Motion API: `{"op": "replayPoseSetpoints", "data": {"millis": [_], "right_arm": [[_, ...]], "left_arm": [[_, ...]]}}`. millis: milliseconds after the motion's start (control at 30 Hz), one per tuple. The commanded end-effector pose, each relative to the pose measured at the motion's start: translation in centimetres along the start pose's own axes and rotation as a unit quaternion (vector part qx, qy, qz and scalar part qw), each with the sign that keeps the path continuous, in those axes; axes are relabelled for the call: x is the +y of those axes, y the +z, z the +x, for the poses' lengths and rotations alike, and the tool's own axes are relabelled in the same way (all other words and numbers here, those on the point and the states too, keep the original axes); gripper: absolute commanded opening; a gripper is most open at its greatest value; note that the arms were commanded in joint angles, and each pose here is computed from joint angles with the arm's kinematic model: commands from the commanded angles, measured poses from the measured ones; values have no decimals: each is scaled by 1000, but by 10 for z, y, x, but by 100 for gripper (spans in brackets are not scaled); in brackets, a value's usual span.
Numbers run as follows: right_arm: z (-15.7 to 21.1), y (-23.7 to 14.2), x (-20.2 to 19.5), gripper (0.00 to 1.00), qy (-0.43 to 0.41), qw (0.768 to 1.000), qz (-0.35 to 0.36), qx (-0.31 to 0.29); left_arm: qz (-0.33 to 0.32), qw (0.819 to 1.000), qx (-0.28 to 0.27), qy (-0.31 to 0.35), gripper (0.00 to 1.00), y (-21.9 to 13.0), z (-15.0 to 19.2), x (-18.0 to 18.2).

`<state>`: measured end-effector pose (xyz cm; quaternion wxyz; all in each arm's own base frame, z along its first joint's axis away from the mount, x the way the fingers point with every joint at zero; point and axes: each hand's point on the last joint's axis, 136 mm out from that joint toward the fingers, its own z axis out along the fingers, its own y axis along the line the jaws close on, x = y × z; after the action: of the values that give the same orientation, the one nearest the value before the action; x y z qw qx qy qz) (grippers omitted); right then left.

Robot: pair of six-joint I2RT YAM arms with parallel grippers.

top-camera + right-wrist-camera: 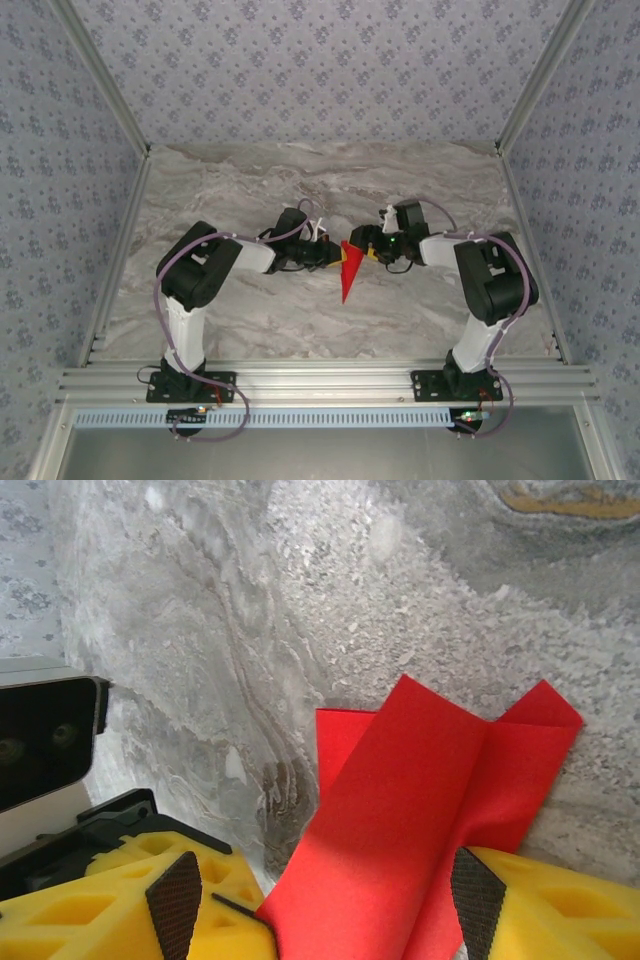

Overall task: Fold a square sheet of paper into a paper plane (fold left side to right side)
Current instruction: Fold the wing for the fifth time at the center of the table.

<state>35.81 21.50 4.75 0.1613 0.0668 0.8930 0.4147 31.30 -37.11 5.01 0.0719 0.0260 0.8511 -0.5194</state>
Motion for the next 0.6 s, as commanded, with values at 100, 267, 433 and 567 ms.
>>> {"op": "replayPoseSetpoints", "data": {"millis": [100, 267, 433, 567], "right_arm": [[9, 10, -16, 71, 16, 998, 45, 34], [18, 13, -25, 70, 19, 996, 67, 52], [23, 13, -28, 70, 22, 995, 76, 59], [26, 14, -29, 70, 23, 994, 80, 63]], "left_arm": [[-3, 1000, 8, 20, 0, 3, -5, -2], [-10, 1000, 13, 22, 0, 5, -6, 2], [-18, 1000, 14, 18, 0, 6, -6, 9], [-20, 1000, 11, 17, 0, 6, -8, 12]]}}
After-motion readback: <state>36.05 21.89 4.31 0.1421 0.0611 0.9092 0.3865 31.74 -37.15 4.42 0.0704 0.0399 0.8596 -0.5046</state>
